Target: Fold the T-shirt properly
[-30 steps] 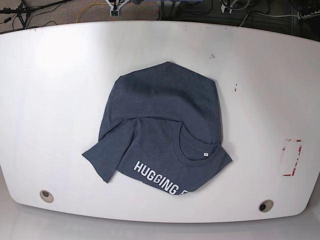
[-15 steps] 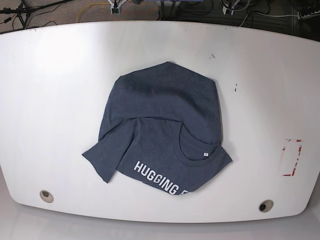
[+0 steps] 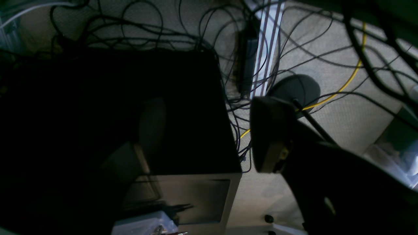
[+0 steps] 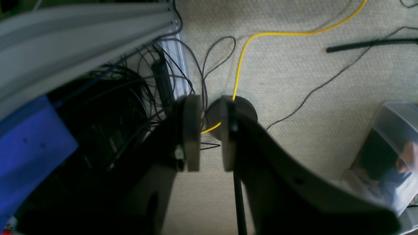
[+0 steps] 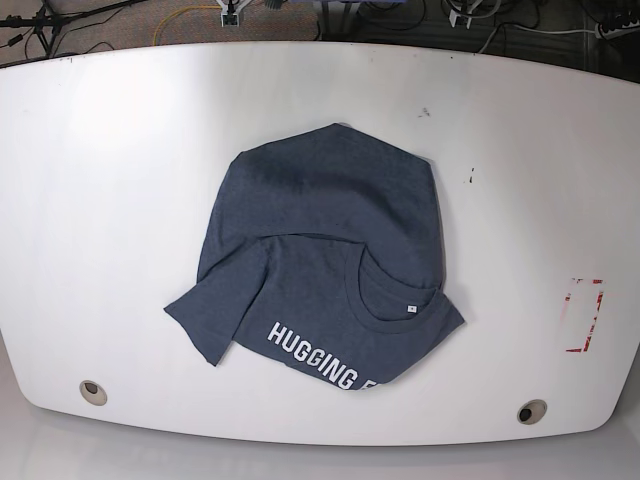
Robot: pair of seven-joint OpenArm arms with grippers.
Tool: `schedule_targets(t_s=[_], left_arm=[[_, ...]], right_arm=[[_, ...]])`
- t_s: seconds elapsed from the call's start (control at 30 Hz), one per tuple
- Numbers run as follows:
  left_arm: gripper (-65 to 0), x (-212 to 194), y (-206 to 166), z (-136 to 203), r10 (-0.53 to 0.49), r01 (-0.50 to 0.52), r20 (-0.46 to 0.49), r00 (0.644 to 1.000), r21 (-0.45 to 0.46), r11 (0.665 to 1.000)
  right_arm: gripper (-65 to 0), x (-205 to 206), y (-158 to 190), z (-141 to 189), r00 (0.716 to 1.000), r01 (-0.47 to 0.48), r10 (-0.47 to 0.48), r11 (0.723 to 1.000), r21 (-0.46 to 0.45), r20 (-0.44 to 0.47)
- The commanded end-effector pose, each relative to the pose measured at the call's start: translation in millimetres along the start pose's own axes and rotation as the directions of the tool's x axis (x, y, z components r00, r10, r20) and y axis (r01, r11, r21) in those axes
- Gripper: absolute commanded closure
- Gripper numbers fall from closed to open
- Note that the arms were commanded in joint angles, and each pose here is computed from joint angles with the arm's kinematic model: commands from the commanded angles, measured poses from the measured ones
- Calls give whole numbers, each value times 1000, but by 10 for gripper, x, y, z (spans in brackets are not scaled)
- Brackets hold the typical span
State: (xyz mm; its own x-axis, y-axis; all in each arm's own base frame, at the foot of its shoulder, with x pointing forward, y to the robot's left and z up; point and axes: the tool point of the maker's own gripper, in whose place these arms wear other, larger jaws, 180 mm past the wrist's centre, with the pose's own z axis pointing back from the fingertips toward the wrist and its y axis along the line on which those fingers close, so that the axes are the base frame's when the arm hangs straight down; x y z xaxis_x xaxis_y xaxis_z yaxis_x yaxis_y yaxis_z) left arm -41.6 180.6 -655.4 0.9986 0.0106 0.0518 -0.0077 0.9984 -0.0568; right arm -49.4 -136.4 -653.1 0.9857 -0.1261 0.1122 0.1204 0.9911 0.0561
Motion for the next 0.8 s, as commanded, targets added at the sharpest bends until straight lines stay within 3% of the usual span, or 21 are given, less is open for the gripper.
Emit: schedule_targets(t_s=[0.0, 0.77], left_arm=[[-381, -32, 42, 16, -3, 3, -2, 1000, 4, 1000], [-384, 28, 106, 151, -33, 31, 101, 994, 16, 999]], right_arm=[[-98, -10, -20, 11, 1000, -1, 1, 1000, -5, 12], [-98, -60, -28, 66, 1000, -11, 11, 1000, -3, 24]])
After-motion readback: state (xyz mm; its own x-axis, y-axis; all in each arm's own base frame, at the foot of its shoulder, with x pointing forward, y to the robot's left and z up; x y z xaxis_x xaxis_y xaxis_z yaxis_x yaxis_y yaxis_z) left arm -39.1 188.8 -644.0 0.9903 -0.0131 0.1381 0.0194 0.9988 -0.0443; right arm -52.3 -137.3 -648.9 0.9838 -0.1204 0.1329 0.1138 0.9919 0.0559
